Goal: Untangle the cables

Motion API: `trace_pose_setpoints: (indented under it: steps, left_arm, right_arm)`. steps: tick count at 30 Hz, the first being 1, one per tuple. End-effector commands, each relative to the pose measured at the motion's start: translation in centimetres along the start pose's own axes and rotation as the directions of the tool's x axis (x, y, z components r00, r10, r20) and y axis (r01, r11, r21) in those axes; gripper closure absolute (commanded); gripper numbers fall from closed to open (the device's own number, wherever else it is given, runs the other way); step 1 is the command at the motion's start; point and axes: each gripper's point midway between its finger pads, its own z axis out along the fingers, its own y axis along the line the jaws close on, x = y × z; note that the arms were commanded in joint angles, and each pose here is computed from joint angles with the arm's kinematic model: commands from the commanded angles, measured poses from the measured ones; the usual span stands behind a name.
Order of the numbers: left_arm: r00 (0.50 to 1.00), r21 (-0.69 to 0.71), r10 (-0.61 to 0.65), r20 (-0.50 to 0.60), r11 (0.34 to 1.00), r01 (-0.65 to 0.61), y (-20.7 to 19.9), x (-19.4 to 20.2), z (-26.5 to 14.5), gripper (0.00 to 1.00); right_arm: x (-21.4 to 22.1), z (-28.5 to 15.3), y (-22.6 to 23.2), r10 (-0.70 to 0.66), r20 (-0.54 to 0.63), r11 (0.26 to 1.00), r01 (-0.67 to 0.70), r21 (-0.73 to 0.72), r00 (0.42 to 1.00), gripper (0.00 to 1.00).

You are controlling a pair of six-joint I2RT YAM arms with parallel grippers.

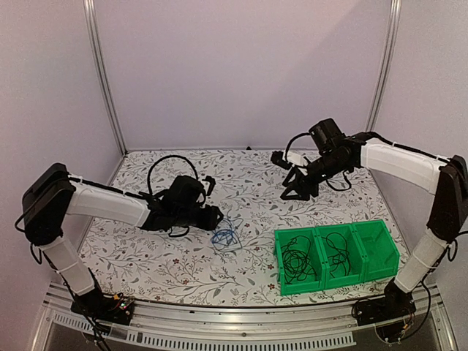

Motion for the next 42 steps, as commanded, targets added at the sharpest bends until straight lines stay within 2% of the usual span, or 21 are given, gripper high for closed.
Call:
trace_pose_setpoints:
  steps: [1,6,10,13,15,20,23,26,31,37,42]
  left_arm:
    - [0.998,0.116,-0.062,-0.005,0.991,0.062,0.0,-1.7,2.2,0.54]
    - [1.0,0.148,0.012,0.006,0.989,-0.013,0.0,-2.8,4.8,0.55]
    - [0.993,0.076,0.092,-0.07,0.993,-0.086,1.0,-1.6,7.6,0.56]
    - [0.989,0.085,0.128,-0.073,0.989,-0.122,0.9,-1.4,8.8,0.59]
    - [0.985,0.087,0.139,-0.101,0.988,-0.131,1.0,-1.0,9.6,0.67]
    - [0.985,0.118,0.132,-0.108,0.986,-0.119,0.1,-1.4,9.6,0.98]
    - [0.992,0.167,0.118,-0.04,0.98,-0.11,-1.5,-4.2,7.5,1.0]
    - [0.991,0.206,0.105,0.081,0.971,-0.12,-3.6,-8.9,3.8,1.0]
    - [0.958,0.2,0.077,0.277,0.97,-0.136,-5.4,-15.4,-3.1,1.0]
    - [0.902,0.2,0.036,0.429,0.971,-0.133,-6.3,-19.6,-9.2,1.0]
    - [0.874,0.176,0.044,0.484,0.973,-0.146,-6.6,-21.3,-11.7,1.0]
  right_arm:
    - [-2.3,3.8,0.0,0.136,0.043,0.987,-0.131,-0.095,0.99,0.46]
    - [-2.5,6.5,-0.9,0.197,0.017,0.972,-0.193,-0.136,0.98,0.47]
    - [-2.6,6.5,-1.2,0.201,0.023,0.972,-0.196,-0.126,0.979,0.46]
    - [-2.6,6.4,-1.3,0.197,0.022,0.974,-0.193,-0.117,0.98,0.46]
    - [-2.6,6.3,-1.3,0.197,0.022,0.974,-0.193,-0.115,0.98,0.46]
    - [-2.7,5.9,-1.1,0.194,0.028,0.976,-0.19,-0.107,0.981,0.46]
    - [-2.7,5.8,-1.1,0.191,0.037,0.977,-0.186,-0.1,0.981,0.46]
    - [-3.0,5.8,-1.9,0.193,0.047,0.98,-0.19,-0.066,0.98,0.43]
    - [-5.4,4.9,-3.0,0.214,0.113,0.977,-0.21,-0.046,0.97,0.27]
    - [-10.8,2.3,-2.0,0.245,0.245,0.962,-0.203,-0.183,0.938,0.19]
    - [-14.0,1.3,-0.3,0.303,0.304,0.911,-0.182,-0.369,0.903,0.16]
